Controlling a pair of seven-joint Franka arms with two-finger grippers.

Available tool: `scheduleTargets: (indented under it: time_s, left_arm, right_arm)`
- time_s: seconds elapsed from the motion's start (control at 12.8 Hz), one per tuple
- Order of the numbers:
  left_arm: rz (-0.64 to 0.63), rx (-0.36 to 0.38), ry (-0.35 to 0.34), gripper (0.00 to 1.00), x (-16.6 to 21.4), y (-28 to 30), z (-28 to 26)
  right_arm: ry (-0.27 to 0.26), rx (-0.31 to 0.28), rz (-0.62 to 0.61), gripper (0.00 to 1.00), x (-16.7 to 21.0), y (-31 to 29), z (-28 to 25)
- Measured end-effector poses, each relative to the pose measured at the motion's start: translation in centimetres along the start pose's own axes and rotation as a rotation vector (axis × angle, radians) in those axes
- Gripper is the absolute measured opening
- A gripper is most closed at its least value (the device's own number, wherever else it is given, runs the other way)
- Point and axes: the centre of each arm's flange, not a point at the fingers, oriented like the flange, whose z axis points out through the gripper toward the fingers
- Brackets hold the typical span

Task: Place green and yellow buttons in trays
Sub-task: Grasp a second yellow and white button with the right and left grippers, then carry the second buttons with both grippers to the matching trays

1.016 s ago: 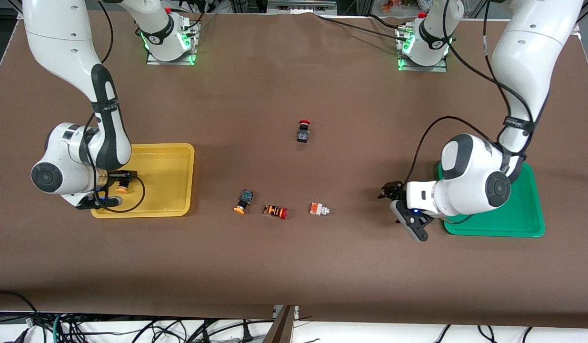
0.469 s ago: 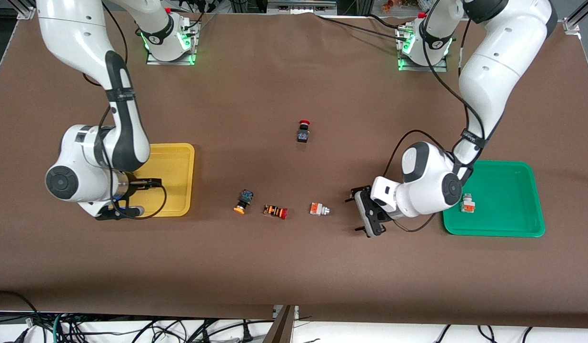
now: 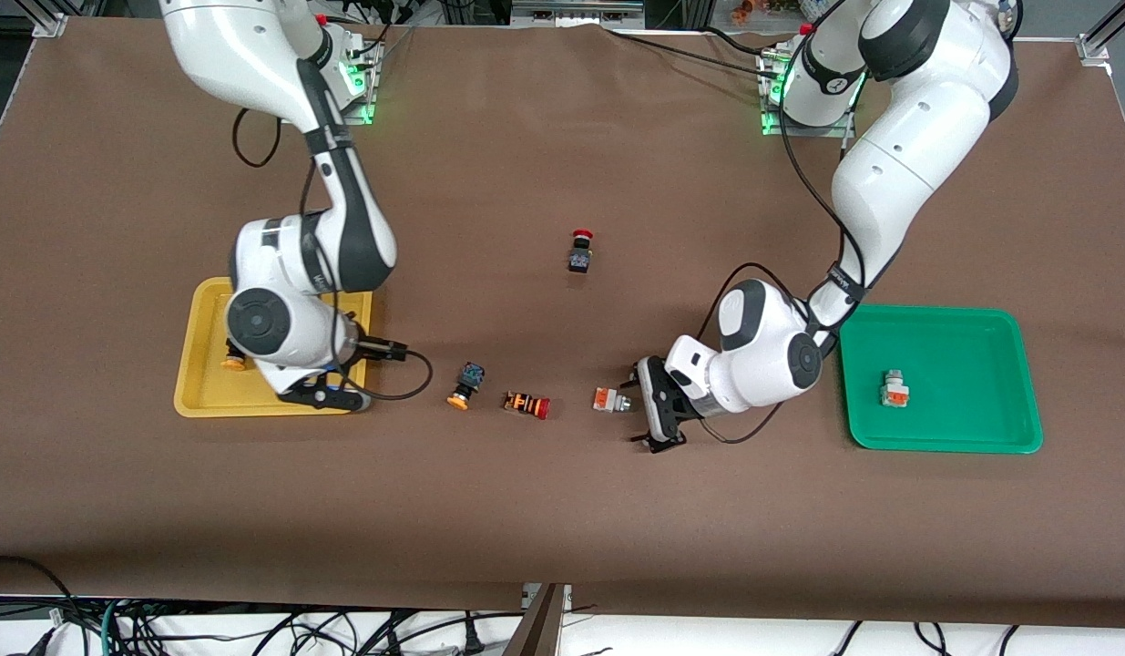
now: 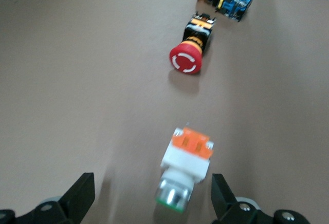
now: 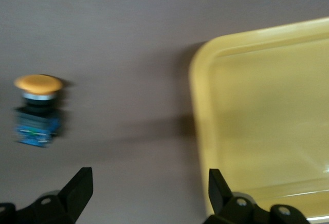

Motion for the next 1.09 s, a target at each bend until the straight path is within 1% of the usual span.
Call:
scheduleTargets:
  time_s: [0.16,0.31,0.47,0.7,0.94,1.02,1.09]
  left_arm:
    - [0.017,0.016,0.014,1.0,0.9,0.4,0.4]
    - [0.033,0.037,0.024,1.0,1.7,1.2,1.2]
    - [0.038,0.041,0.028,1.0,1.8,1.6,1.9]
    - [0.041,0.041,0.025,1.0,1.5,1.6,2.0]
    - [0.064,0.035,0.019,0.97,1.1,1.8,2.3]
    - [0.084,0.034,0.017,0.88,1.0,1.8,2.3]
    - [0.101,0.035,0.016,0.75,0.8,1.7,2.3]
  right_arm:
    - [0.043,0.024,0.061,1.0,-1.2,-3.3,0.9]
    - [0.088,0.03,0.106,1.0,-2.2,-6.0,2.6]
    - [0.124,0.034,0.137,1.0,-2.8,-7.8,4.4]
    - [0.161,0.043,0.159,1.0,-3.2,-9.1,6.3]
    - [0.192,0.066,0.182,1.0,-3.4,-10.2,8.2]
    - [0.196,0.064,0.185,1.0,-3.4,-10.2,8.9]
    - [0.195,0.058,0.187,1.0,-3.3,-10.1,9.5]
